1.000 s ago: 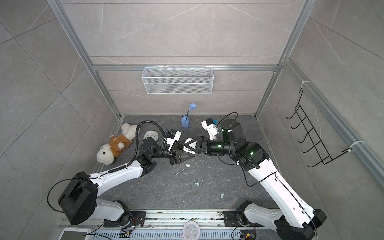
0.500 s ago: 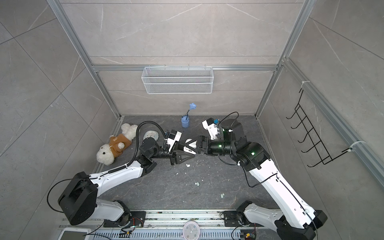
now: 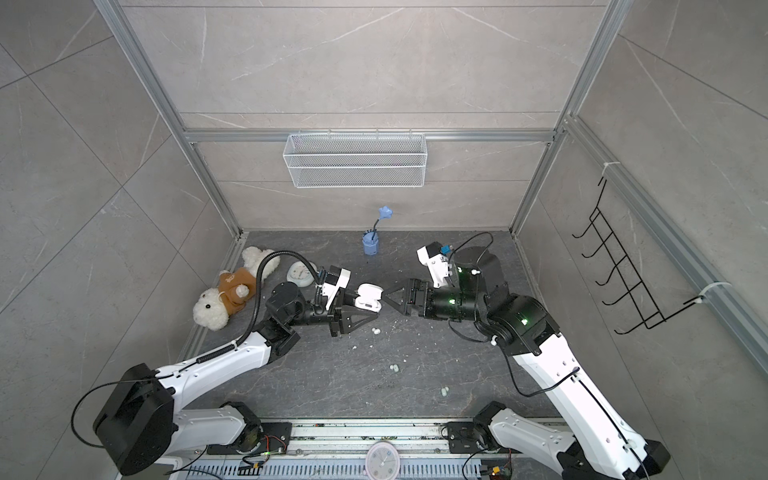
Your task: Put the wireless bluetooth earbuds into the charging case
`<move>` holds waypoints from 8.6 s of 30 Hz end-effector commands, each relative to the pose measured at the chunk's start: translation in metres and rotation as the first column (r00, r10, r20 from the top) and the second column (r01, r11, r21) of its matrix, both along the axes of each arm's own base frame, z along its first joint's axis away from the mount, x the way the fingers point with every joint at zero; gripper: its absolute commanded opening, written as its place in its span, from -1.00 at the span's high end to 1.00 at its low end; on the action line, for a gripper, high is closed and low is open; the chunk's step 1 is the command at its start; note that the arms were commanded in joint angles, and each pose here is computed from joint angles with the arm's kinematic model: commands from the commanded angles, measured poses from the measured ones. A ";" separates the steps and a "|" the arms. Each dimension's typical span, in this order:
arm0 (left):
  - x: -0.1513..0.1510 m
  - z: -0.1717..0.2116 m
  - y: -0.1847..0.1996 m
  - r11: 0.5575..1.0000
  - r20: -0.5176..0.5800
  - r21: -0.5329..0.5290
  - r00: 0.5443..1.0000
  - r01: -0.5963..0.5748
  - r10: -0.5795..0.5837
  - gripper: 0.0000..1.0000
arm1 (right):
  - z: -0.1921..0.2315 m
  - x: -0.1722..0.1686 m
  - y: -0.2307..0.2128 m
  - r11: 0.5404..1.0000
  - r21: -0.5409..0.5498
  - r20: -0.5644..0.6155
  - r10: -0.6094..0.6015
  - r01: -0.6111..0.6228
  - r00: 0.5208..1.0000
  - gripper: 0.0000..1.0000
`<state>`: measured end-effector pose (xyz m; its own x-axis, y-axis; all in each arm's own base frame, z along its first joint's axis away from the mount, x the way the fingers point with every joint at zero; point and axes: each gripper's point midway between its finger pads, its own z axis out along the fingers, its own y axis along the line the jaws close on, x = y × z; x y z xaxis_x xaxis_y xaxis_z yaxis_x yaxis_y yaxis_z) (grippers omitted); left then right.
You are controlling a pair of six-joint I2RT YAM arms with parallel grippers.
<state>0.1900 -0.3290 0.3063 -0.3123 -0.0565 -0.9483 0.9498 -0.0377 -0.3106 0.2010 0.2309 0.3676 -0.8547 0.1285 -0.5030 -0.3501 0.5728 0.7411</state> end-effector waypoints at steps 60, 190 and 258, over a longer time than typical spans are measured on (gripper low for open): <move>-0.027 0.004 0.035 0.994 0.094 0.046 0.991 -0.097 0.093 0.71 | -0.339 0.111 0.085 0.922 -0.370 -0.463 -0.291 0.116 0.837 -0.72; -0.029 0.009 0.039 0.993 0.109 0.047 0.989 -0.110 0.104 0.71 | -0.334 0.099 0.097 0.863 -0.421 -0.455 0.066 -0.280 0.888 -0.79; -0.032 0.013 0.041 0.994 0.108 0.038 0.989 -0.107 0.102 0.71 | -0.313 0.064 0.105 0.858 -0.475 -0.433 -0.037 -0.193 0.901 -0.78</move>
<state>0.1607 -0.2902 0.2994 -0.2784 -0.0015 -0.9605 0.9565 0.0899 -0.2774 0.2568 0.3332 0.0453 -0.9922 -0.1220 -0.0275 -0.1210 0.8805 0.4583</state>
